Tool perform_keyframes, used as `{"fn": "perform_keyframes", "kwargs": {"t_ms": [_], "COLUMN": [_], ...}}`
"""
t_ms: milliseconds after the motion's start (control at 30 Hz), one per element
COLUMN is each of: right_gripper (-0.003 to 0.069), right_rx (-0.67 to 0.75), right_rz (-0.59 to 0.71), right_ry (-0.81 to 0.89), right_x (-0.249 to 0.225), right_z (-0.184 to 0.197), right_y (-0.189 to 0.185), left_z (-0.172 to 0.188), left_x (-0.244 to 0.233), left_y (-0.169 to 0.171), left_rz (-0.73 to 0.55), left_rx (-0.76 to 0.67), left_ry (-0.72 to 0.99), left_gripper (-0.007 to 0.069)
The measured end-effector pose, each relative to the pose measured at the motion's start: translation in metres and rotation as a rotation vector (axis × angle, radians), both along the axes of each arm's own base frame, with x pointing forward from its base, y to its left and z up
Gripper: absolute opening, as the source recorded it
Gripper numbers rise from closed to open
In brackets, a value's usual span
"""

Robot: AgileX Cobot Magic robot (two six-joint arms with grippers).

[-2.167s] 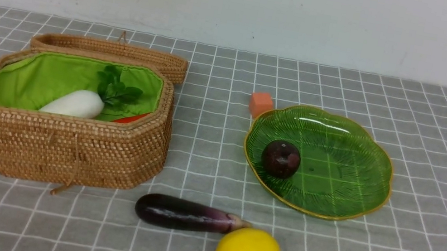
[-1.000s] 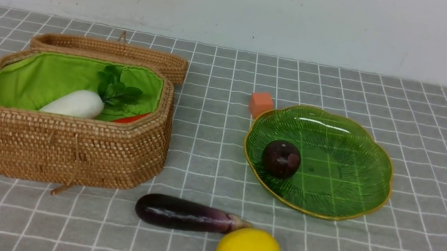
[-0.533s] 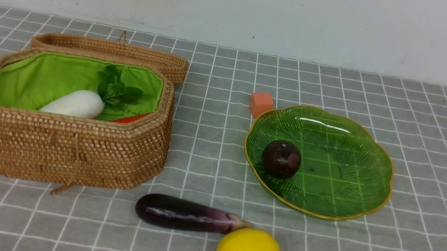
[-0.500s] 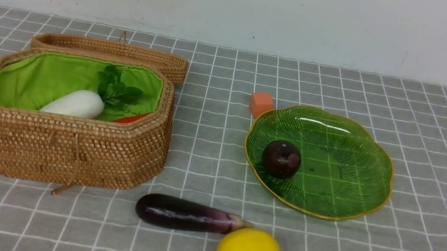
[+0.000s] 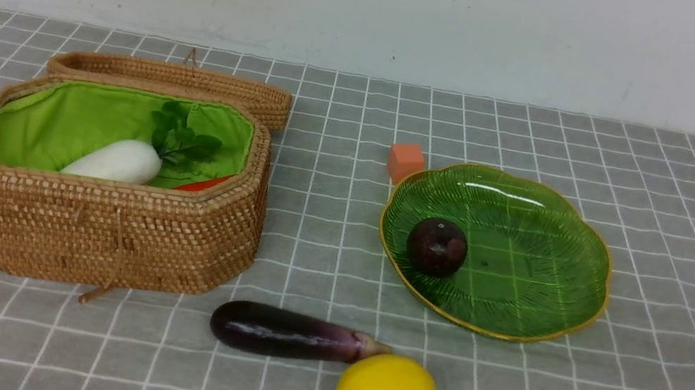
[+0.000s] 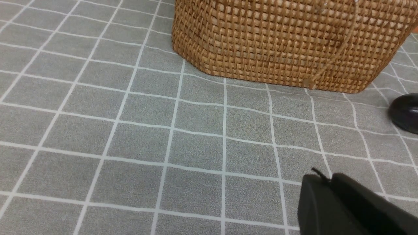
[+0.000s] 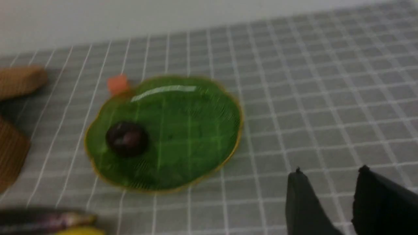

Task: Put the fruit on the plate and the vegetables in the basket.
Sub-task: Use the right arm to grab a mango and put it into the right plate

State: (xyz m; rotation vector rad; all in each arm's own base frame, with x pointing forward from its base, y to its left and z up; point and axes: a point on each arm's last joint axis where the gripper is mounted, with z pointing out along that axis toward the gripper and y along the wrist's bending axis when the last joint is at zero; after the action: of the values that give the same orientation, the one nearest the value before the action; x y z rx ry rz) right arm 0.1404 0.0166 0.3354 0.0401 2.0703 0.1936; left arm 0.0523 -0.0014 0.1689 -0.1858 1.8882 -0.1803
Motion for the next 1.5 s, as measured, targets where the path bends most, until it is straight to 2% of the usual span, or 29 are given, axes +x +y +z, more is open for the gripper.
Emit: {"fn": "perform_keyframes", "kwargs": {"t_ms": [33, 67, 100, 133, 233, 267, 300, 333, 367, 433, 467, 500, 567, 767, 833, 1000, 1167, 1333, 1367, 1500], "right_gripper": [0.0241, 0.0241, 0.0243, 0.0244, 0.0288, 0.0311, 0.0347, 0.0423, 0.0466, 0.0512, 0.0591, 0.0631, 0.0669, 0.0646, 0.0574, 0.0561, 0.0561, 0.0561, 0.0561, 0.0561], "right_rx": [-0.005, -0.061, -0.096, -0.105, -0.246, -0.265, -0.291, -0.337, -0.366, -0.393, -0.437, -0.468, -0.501, -0.542, -0.585, -0.557, -0.499, -0.377, -0.323, -0.151], "right_rz": [0.023, 0.148, 0.208, 0.222, 0.487, 0.522, 0.564, 0.632, 0.668, 0.697, 0.745, 0.782, 0.833, 0.883, 0.93, 0.966, 0.973, 0.825, 0.731, 0.511], "right_ry": [0.011, 0.111, 0.153, 0.161, 0.275, 0.29, 0.32, 0.377, 0.409, 0.441, 0.496, 0.52, 0.536, 0.576, 0.657, 0.706, 0.808, 0.881, 0.824, 0.604], "right_x": [0.001, 0.009, 0.012, 0.013, 0.024, 0.025, 0.029, 0.034, 0.036, 0.038, 0.042, 0.045, 0.052, 0.076, 0.081, 0.079, 0.073, 0.097, 0.116, 0.168], "right_z": [-0.001, -0.012, -0.017, -0.017, -0.024, -0.024, -0.028, -0.036, -0.043, -0.05, -0.062, -0.071, -0.087, -0.129, -0.152, -0.151, -0.13, -0.086, -0.066, -0.032], "right_y": [0.003, 0.016, 0.023, 0.024, 0.057, 0.062, 0.069, 0.082, 0.089, 0.094, 0.103, 0.109, 0.122, 0.144, 0.148, 0.15, 0.143, 0.117, 0.105, 0.079], "left_z": [0.0, 0.0, 0.0, 0.0, 0.0, 0.0, 0.0, 0.0, 0.0, 0.0, 0.0, 0.0, 0.0, 0.0, 0.0, 0.0, 0.0, 0.0, 0.0, 0.0], "left_x": [0.0, 0.0, 0.0, 0.0, 0.0, 0.0, 0.0, 0.0, 0.0, 0.0, 0.0, 0.0, 0.0, 0.0, 0.0, 0.0, 0.0, 0.0, 0.0, 0.0], "left_y": [0.0, 0.0, 0.0, 0.0, 0.0, 0.0, 0.0, 0.0, 0.0, 0.0, 0.0, 0.0, 0.0, 0.0, 0.0, 0.0, 0.0, 0.0, 0.0, 0.0], "left_rz": [0.0, 0.0, 0.0, 0.0, 0.0, 0.0, 0.0, 0.0, 0.0, 0.0, 0.0, 0.0, 0.0, 0.0, 0.0, 0.0, 0.0, 0.0, 0.0, 0.0], "left_rx": [0.0, 0.0, 0.0, 0.0, -0.001, -0.001, -0.001, -0.001, -0.001, -0.001, -0.002, -0.002, -0.002, -0.002, -0.002, -0.002, -0.002, -0.002, -0.002, -0.001], "left_ry": [0.0, 0.0, 0.0, 0.0, 0.0, 0.0, 0.0, 0.0, 0.0, 0.0, 0.0, 0.0, 0.0, 0.0, 0.0, 0.0, 0.0, 0.0, 0.0, 0.0], "left_gripper": [0.0039, 0.0041, 0.0043, 0.0043, 0.005, 0.005, 0.0051, 0.0053, 0.0053, 0.0055, 0.0057, 0.0057, 0.006, 0.006, 0.006, 0.0066, 0.0073, 0.0077, 0.008, 0.0085]}}
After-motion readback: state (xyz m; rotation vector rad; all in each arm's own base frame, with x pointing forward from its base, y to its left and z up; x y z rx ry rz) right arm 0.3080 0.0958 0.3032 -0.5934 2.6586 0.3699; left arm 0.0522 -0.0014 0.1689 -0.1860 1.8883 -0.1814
